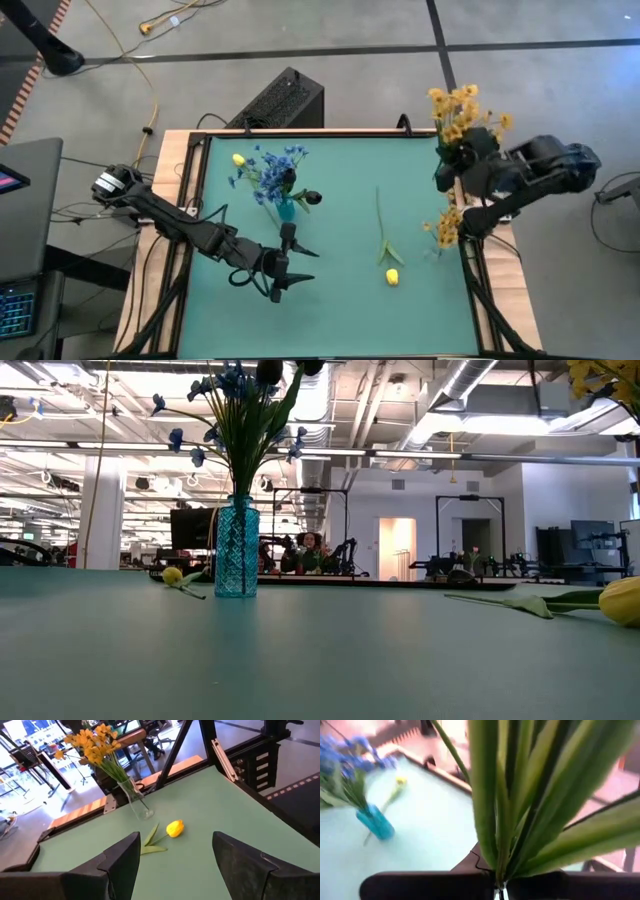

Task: Sort flowers into vase by color
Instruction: Put the yellow flowers into the transparent vase

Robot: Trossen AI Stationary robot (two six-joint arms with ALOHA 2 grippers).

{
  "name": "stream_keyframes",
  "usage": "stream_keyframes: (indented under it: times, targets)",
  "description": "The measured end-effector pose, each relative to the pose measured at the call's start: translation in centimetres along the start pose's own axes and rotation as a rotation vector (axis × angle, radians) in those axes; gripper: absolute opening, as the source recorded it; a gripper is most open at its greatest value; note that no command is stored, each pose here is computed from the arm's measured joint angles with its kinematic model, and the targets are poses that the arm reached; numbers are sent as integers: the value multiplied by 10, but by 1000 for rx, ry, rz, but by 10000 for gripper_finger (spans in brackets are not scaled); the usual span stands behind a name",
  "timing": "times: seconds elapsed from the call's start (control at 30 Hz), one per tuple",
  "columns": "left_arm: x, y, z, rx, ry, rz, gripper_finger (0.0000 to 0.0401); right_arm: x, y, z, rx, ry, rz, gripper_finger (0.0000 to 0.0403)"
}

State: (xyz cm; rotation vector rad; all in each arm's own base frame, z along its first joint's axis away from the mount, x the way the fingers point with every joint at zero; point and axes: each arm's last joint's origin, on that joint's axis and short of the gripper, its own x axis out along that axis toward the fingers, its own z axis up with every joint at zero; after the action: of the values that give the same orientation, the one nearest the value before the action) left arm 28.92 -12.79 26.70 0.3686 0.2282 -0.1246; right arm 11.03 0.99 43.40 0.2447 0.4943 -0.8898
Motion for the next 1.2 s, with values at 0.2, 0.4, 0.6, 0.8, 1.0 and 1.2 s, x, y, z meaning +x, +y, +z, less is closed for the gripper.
stream_keyframes:
  times: [0.2, 0.4, 0.6, 0.8, 1.0, 1.2]
  targets:
    - [0, 0, -1, 13, 9, -3, 236, 6, -20, 5, 47, 76, -49, 43]
    - [0, 0, -2, 16, 20, -5, 236, 13, -33, -8, 100, 202, -39, 43]
    - [0, 0, -2, 7, 20, -5, 236, 23, -41, -35, 137, 292, -49, 43]
    - [0, 0, -2, 6, 19, -4, 236, 27, -44, -54, 160, 403, -1, 43]
    - [0, 0, -1, 4, 13, -3, 236, 30, -41, -61, 173, 480, 37, 43]
    - [0, 0, -1, 5, 14, -3, 236, 30, -39, -63, 161, 545, 92, 43]
